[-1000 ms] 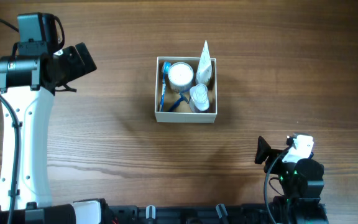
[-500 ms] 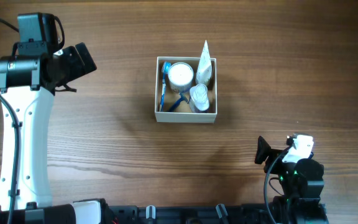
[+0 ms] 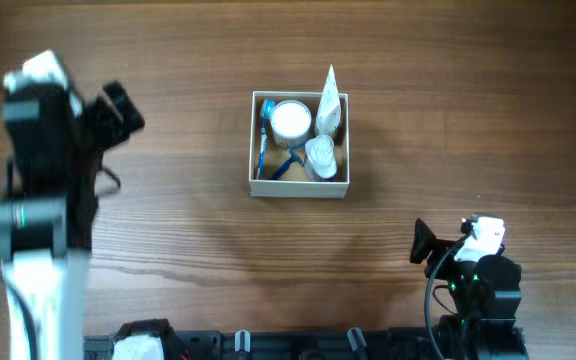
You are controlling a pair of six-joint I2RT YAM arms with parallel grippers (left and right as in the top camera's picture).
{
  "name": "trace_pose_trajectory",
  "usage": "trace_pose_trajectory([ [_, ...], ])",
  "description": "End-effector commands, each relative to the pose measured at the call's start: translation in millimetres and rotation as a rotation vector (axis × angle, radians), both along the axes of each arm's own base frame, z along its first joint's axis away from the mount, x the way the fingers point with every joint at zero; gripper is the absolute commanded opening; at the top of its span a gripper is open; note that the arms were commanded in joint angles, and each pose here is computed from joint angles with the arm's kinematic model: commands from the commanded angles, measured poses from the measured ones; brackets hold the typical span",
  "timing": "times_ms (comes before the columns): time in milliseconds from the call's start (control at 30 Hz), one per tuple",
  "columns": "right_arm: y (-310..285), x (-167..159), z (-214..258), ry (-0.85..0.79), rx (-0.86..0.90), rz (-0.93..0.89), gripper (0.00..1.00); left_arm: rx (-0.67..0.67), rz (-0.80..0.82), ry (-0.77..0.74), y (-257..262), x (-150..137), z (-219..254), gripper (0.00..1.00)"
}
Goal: Pack container
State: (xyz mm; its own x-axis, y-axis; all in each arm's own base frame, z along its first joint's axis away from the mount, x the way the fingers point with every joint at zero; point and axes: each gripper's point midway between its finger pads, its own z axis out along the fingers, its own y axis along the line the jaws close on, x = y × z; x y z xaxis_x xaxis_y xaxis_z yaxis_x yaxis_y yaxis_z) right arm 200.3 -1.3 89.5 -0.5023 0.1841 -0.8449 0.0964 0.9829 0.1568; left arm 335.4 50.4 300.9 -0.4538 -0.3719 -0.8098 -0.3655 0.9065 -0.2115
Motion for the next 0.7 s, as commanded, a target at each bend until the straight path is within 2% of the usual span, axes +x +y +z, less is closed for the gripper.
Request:
trace_pose_trajectory([
  [0,3,1,3,-0.017,-0.007,0.025,1.00,-0.008,-0.028,-0.076,-8,-38,-32,1.00],
  [167,3,1,3,-0.017,-0.007,0.025,1.00,-0.045,-0.095,-0.102,-24,-78,-87,1.00],
  [333,3,1,3,-0.017,-0.007,0.025,1.00,-0.060,-0.123,-0.118,-33,-105,-138,1.00],
  [667,3,1,3,-0.017,-0.007,0.025,1.00,-0.052,-0.163,-0.189,-42,-118,-185,1.00],
])
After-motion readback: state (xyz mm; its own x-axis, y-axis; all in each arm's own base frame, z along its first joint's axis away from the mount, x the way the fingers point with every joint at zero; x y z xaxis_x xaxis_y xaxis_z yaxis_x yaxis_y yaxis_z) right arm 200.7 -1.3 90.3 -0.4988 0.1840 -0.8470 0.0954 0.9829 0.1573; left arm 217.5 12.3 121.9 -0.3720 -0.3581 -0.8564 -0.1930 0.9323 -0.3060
